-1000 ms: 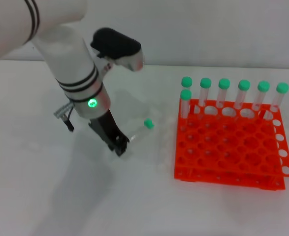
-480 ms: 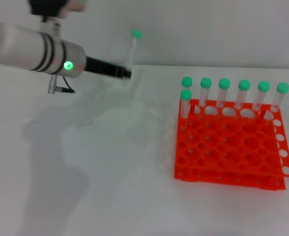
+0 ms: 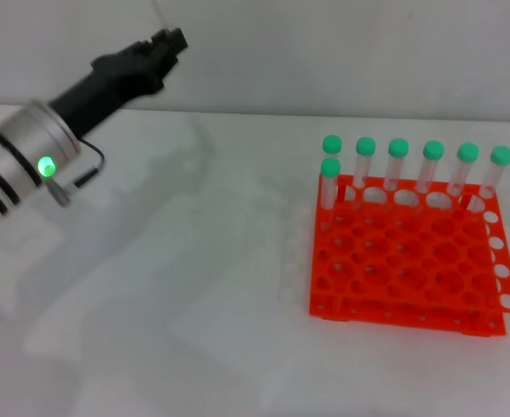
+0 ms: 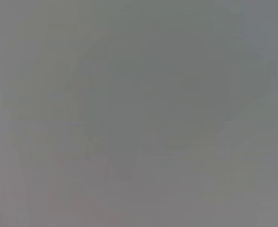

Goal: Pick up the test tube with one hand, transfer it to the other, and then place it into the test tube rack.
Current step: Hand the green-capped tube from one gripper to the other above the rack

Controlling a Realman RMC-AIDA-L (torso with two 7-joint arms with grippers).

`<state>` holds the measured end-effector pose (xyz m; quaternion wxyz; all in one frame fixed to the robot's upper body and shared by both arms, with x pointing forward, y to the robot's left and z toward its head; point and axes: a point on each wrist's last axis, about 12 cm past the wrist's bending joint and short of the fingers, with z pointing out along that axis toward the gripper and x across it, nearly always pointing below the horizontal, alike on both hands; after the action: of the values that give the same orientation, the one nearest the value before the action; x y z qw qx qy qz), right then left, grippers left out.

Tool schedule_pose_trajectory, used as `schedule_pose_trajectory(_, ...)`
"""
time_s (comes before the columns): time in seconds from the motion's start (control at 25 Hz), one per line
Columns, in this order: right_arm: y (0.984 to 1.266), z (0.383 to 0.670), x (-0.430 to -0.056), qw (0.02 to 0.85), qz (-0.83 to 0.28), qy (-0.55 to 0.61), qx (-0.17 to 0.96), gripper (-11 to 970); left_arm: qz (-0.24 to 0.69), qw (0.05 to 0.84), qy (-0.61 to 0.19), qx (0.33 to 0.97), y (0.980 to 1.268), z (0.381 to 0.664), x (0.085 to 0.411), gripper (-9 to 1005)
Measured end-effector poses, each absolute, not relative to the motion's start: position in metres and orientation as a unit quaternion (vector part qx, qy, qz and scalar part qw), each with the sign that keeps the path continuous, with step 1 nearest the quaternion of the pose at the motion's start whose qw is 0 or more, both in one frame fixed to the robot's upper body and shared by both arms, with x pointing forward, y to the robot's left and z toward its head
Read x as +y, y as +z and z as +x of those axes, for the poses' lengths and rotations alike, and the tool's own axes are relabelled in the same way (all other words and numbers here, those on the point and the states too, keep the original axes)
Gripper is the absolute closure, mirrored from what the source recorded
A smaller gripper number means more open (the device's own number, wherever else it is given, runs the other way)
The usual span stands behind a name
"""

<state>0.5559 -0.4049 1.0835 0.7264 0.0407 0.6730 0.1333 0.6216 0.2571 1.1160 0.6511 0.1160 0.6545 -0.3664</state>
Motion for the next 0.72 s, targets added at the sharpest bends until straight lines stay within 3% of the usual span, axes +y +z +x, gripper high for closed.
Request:
schedule_pose_trajectory(0.16, 1.105, 0.567, -0.407, 0.706, -0.013, 0.191, 0.681, 121, 0.182, 0.672, -0.373, 0.613, 1.103, 0.6, 0.222, 795)
schedule_pose_trajectory(0.28, 1.125, 0.573, -0.402, 0.69, -0.08, 0.235, 0.68, 121, 0.254, 0.66, -0.381, 0.596, 1.095, 0.591, 0.177, 794)
schedule_pose_trajectory(0.44, 1.149, 0.576, -0.387, 0.656, -0.178, 0.301, 0.669, 121, 0.305, 0.625, -0.386, 0.606, 1.095, 0.595, 0.138, 791)
schedule_pose_trajectory(0.72, 1.163, 0.572, -0.364, 0.633, -0.257, 0.362, 0.634, 121, 0.359, 0.593, -0.352, 0.628, 1.095, 0.602, 0.094, 788)
